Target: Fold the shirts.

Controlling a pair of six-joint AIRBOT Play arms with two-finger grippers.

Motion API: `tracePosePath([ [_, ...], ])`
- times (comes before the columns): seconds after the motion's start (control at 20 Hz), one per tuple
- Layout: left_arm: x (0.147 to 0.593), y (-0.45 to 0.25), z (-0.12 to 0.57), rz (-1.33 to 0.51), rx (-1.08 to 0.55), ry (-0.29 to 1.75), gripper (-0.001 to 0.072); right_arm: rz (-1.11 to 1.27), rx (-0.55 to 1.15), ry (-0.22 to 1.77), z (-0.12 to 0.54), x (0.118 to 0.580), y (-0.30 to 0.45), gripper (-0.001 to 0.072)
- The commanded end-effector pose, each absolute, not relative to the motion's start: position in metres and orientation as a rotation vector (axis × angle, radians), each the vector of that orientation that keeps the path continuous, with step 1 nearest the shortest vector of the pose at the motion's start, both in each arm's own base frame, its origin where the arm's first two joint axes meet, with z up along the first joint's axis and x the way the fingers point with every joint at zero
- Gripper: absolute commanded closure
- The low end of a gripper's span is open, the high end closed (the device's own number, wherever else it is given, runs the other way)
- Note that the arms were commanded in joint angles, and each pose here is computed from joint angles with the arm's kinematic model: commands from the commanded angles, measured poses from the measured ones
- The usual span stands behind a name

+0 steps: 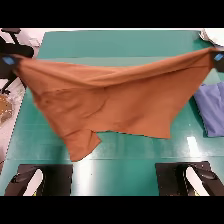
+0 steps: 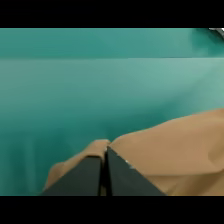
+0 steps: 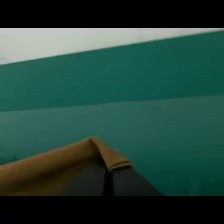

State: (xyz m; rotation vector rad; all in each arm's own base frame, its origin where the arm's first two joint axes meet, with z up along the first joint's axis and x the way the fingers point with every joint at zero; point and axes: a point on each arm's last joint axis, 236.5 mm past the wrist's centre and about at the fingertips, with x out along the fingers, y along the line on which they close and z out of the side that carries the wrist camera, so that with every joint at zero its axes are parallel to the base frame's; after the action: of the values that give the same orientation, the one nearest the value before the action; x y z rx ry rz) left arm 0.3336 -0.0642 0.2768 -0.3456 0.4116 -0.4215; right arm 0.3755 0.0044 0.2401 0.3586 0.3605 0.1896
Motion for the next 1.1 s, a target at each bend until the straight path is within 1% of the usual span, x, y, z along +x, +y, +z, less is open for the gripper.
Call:
tracePosePath([
  [0.0,0.377,-0.038,0.192,-0.316,-0.567,0.39,0.0684,0.091,0.451,0.494,0.147,0.413,-0.018,0.0698],
  [0.1,0.399,-0.03,0.159,-0.283,-0.566,0.37,0.0684,0.055,0.465,0.521,0.118,0.431,-0.022,0.0698],
  [0.35,0.449,-0.038,0.107,-0.232,-0.446,0.367,0.0683,0.05,0.45,0.557,0.077,0.48,-0.003,0.0697],
  [0.55,0.474,-0.042,0.071,-0.191,-0.365,0.405,0.0684,0.073,0.44,0.592,0.056,0.515,0.012,0.0697],
  [0.65,0.486,-0.043,0.06,-0.193,-0.365,0.428,0.0683,0.076,0.442,0.603,0.05,0.529,0.012,0.0697],
  [0.85,0.516,-0.035,0.059,-0.166,-0.356,0.421,0.0683,0.063,0.449,0.621,0.037,0.539,0.005,0.0697],
  [1.05,0.537,-0.026,0.065,-0.152,-0.275,0.394,0.0683,0.068,0.451,0.645,0.027,0.538,0.007,0.0697],
])
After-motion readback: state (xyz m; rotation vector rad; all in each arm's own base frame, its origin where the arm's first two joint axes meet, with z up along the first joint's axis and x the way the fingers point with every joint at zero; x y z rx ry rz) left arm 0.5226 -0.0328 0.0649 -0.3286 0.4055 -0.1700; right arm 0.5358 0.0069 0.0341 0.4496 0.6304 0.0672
